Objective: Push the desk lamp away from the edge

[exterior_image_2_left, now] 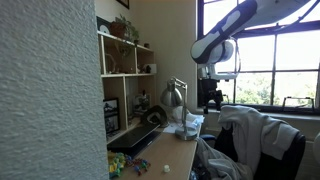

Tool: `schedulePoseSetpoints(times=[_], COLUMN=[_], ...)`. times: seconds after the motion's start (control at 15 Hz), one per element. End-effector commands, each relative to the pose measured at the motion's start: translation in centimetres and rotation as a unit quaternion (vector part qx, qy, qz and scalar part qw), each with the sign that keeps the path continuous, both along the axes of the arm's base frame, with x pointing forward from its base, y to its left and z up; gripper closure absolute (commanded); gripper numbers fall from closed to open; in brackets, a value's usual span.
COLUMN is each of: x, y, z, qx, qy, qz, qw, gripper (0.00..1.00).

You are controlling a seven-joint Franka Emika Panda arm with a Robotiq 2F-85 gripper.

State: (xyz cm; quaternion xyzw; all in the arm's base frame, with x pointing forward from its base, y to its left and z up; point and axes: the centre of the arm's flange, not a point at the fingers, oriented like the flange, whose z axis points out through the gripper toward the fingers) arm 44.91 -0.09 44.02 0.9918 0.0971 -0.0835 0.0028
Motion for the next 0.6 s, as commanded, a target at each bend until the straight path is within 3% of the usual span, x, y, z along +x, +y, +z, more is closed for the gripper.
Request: schedulePoseSetpoints(times=[0.0, 0.27, 0.53], x=[5.6, 10.7, 14.8], y=[-6.4, -12.5, -15.1], z=[0.1, -1.2, -3.1], qx=[0.029, 0.065, 0.064], qy=[-0.009, -0.040, -0.082], qz=[0.025, 0.073, 0.113], qw=[0.9992, 0.9944, 0.9881], gripper=[0.00, 0.00, 0.00])
